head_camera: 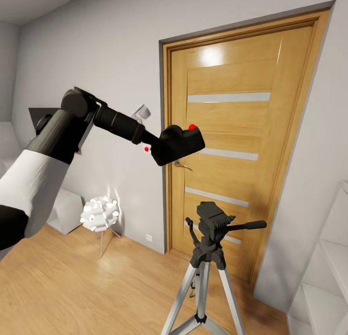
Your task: Attach the digital camera to the camera tripod in the bedroom.
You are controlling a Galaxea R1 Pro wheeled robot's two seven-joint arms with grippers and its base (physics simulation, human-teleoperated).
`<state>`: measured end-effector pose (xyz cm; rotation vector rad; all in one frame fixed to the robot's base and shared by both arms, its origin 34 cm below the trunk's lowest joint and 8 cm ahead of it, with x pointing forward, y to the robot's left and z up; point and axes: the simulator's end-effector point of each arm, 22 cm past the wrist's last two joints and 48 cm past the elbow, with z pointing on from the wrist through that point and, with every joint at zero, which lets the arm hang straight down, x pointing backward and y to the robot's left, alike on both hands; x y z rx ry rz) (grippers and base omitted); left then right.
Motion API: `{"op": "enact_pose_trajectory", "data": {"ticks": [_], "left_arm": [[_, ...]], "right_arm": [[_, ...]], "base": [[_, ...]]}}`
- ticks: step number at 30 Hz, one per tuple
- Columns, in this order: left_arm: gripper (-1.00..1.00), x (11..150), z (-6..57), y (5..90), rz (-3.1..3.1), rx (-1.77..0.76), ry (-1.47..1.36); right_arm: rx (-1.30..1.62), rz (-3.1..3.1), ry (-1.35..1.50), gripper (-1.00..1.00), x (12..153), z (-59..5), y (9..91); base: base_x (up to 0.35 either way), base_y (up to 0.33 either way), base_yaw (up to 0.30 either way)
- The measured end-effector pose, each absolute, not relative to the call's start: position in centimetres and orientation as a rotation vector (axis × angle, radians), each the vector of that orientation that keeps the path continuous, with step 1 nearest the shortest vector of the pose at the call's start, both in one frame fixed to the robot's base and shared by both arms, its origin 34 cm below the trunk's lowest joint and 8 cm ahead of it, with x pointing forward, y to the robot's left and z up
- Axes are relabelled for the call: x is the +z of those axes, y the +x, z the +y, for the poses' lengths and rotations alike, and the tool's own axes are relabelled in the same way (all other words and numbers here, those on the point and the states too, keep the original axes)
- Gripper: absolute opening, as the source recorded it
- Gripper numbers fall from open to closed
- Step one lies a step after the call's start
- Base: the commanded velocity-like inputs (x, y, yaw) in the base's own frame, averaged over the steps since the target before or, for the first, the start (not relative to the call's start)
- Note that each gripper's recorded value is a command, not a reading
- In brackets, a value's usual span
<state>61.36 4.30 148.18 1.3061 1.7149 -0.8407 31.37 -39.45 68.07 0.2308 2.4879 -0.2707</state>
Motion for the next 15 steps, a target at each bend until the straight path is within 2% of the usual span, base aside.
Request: {"op": "enact_pose_trajectory", "data": {"ticks": [7, 15], "left_arm": [[-1.0, 147.6, 2.9, 62.7, 1.754, -0.953, 1.236], [-1.0, 146.3, 2.2, 66.2, 1.82, -0.865, 1.123]], "right_arm": [[-0.268, 2.276, 0.196, 1.0, 73.1, -40.4, 39.1], [-0.259, 2.13, 0.177, 1.0, 77.5, -40.6, 44.1]], "base": [[0.0, 0.0, 0.0], [0.0, 0.0, 0.0]]}}
